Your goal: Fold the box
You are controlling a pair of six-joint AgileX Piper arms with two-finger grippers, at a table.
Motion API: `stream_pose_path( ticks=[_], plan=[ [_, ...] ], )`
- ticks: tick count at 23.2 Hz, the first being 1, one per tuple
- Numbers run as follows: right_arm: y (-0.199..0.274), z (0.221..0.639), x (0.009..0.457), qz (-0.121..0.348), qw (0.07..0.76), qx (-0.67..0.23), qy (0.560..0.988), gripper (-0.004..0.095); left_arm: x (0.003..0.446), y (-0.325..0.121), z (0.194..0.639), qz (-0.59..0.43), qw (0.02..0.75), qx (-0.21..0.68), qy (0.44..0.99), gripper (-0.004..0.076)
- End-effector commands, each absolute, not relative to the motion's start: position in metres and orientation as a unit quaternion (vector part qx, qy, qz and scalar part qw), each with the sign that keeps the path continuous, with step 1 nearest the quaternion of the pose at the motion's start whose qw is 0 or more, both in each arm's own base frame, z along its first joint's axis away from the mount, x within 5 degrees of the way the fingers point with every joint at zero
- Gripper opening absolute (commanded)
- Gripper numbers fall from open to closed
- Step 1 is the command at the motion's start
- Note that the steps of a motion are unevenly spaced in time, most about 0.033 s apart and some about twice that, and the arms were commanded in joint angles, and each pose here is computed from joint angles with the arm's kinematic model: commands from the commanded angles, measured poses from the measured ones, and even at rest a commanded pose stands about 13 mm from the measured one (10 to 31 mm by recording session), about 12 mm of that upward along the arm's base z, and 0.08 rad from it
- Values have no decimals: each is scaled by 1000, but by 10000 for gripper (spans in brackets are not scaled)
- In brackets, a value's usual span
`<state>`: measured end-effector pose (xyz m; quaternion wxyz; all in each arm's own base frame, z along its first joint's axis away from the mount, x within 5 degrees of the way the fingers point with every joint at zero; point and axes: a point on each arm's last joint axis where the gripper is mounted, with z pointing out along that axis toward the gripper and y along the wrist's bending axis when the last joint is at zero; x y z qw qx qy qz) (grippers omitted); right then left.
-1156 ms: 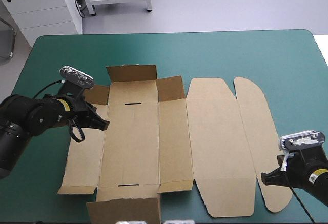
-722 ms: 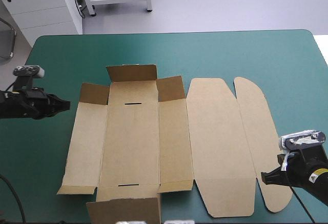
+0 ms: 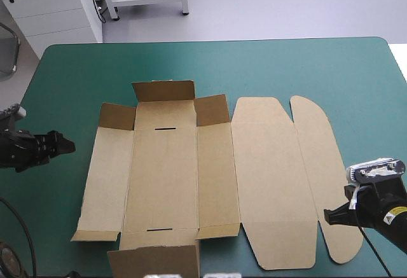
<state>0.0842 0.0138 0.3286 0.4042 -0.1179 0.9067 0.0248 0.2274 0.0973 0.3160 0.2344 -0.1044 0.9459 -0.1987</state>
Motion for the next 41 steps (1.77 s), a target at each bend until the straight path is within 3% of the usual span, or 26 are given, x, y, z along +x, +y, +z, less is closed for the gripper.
stream_pose_path(
  ticks=[1, 5, 8, 21, 27, 34, 41],
  plan=[
    [14, 339, 88, 19, 440, -118, 890, -15, 225, 93, 298, -234, 210, -121, 942, 600],
    [14, 340, 88, 19, 441, -118, 890, -15, 218, 84, 252, -293, 131, -146, 936, 600],
    [14, 340, 88, 19, 441, -118, 890, -15, 214, 79, 240, -309, 117, -145, 932, 600],
    [14, 340, 88, 19, 441, -118, 890, -15, 216, 65, 238, -325, 103, -116, 933, 600],
    [14, 340, 88, 19, 443, -118, 889, -15, 215, 53, 211, -322, 64, -101, 939, 600],
    [14, 341, 89, 22, 447, -117, 887, -15, 216, 41, 218, -388, 69, -88, 915, 600],
    [15, 341, 89, 26, 447, -116, 886, -15, 218, 25, 216, -377, 54, -50, 923, 599]
  ],
)
